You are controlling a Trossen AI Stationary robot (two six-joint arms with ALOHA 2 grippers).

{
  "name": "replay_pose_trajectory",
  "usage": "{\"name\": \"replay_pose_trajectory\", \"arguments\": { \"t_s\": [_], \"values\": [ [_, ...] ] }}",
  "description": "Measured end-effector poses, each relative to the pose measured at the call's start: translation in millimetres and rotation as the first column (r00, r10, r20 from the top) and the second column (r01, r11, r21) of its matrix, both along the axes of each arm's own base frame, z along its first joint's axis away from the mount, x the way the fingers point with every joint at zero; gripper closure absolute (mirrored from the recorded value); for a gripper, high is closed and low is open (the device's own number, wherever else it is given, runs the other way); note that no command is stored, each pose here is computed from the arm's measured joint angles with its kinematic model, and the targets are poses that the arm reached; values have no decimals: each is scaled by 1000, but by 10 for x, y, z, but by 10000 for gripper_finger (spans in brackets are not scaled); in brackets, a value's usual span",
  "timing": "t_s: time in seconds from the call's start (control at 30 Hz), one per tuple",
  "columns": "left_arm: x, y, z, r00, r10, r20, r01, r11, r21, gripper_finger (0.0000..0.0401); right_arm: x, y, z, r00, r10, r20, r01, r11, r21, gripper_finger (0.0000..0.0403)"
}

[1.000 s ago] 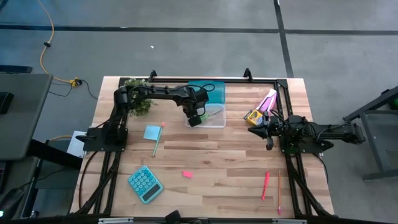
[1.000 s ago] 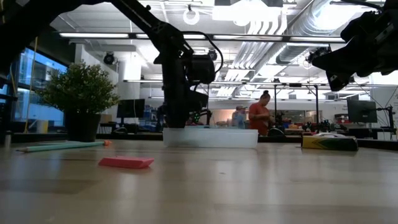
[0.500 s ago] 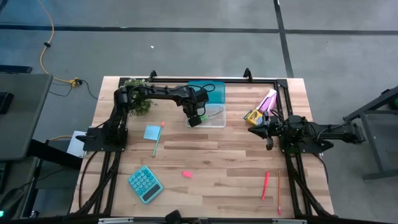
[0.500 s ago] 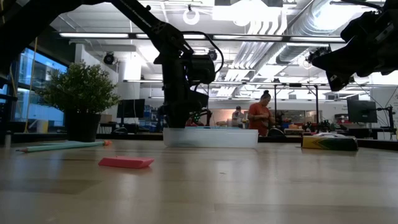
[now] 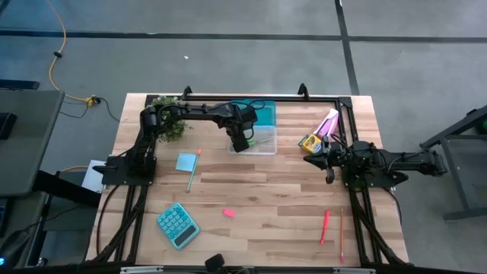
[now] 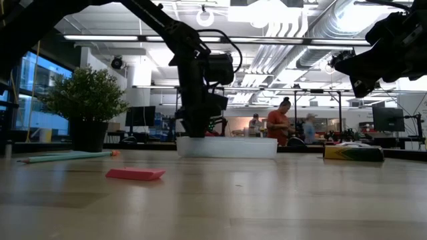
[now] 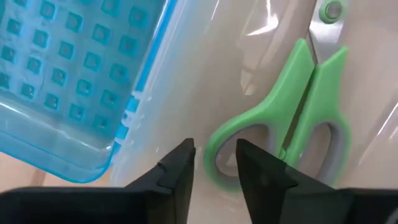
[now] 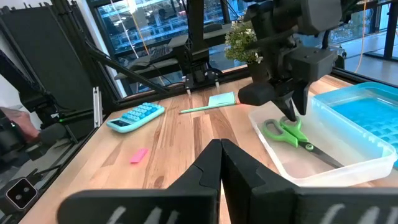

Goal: Pack school essentials
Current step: Put the crayon box into the supply box

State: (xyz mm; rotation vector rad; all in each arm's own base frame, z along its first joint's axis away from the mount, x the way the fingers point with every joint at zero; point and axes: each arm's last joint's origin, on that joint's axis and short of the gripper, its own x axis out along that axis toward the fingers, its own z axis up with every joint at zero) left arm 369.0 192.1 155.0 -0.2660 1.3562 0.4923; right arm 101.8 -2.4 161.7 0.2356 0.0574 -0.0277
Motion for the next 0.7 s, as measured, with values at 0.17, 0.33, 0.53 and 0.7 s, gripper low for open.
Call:
{"name": "replay_pose_trajectory", "arguments": {
  "t_s": [0.17,0.33,0.53,0.7],
  "values": [
    [5,-1,17,1000,-9,3,9,1000,-3,267,0,0,0,1000,0,0,0,1000,0,403],
    [-44,-47,191,999,-13,30,14,999,-37,250,0,0,0,1000,0,0,0,1000,0,403],
    [-155,-112,802,974,53,222,-56,998,6,249,0,0,0,1000,0,0,0,1000,0,403],
    [-353,-213,1468,868,70,492,-129,988,87,255,0,0,1,1000,0,1,0,1000,0,403]
  ]
}}
